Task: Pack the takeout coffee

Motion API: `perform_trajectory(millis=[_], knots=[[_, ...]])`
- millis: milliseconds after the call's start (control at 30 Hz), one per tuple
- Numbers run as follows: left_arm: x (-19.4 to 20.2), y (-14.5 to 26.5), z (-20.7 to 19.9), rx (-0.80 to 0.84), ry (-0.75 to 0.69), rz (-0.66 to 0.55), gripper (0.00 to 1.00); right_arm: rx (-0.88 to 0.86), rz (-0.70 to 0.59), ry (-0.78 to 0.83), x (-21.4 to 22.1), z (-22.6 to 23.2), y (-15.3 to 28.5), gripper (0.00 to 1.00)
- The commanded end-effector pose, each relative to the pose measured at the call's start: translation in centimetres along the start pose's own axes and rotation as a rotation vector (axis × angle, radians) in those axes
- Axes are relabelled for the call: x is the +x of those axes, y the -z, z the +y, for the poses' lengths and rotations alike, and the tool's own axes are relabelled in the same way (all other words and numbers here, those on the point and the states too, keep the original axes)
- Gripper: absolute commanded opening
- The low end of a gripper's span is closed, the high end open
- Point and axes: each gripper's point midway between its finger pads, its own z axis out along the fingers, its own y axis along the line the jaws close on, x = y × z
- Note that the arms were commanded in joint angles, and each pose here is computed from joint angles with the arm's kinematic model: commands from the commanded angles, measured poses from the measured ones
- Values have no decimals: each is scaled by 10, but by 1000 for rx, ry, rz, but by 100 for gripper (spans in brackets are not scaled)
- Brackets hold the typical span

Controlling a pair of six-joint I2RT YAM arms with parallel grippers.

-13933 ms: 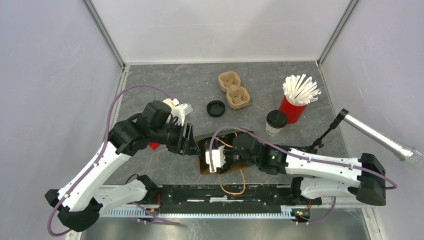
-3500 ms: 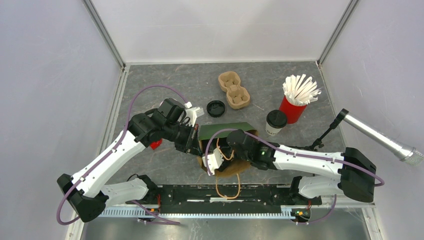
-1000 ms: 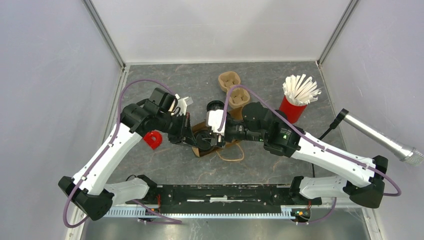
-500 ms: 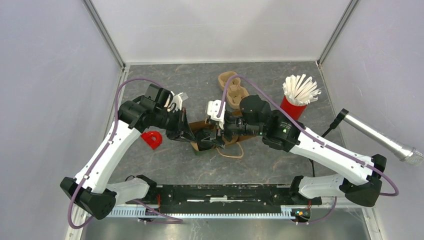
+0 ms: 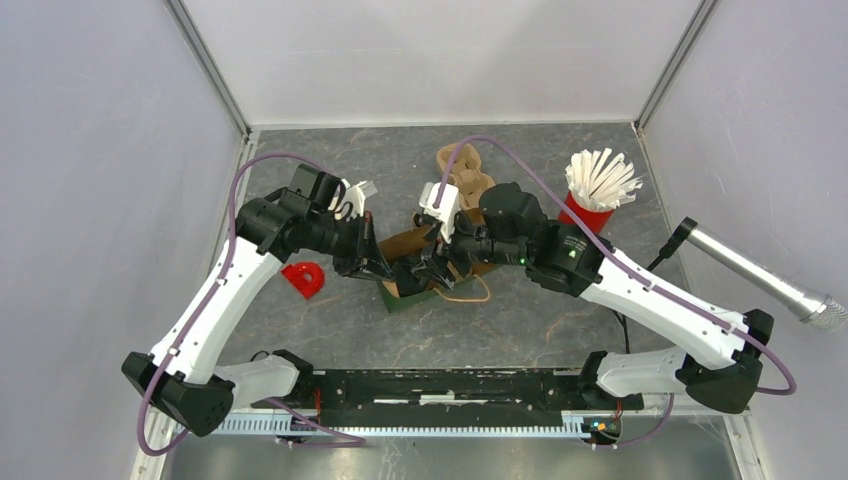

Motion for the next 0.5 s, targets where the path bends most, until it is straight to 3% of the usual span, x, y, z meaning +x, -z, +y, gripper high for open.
perform_trajectory(millis=[0,233,467], knots=[[-1,7,-9,35,44,-10,5,38,-90,-41,-34,-6,16,70],[-3,9,1,-20,46,-11,8,138,-169,-97,-70,-21,46,73],[-5,9,7,-42,32,-19,8,563,-126,-223,-48,-85,91,73]])
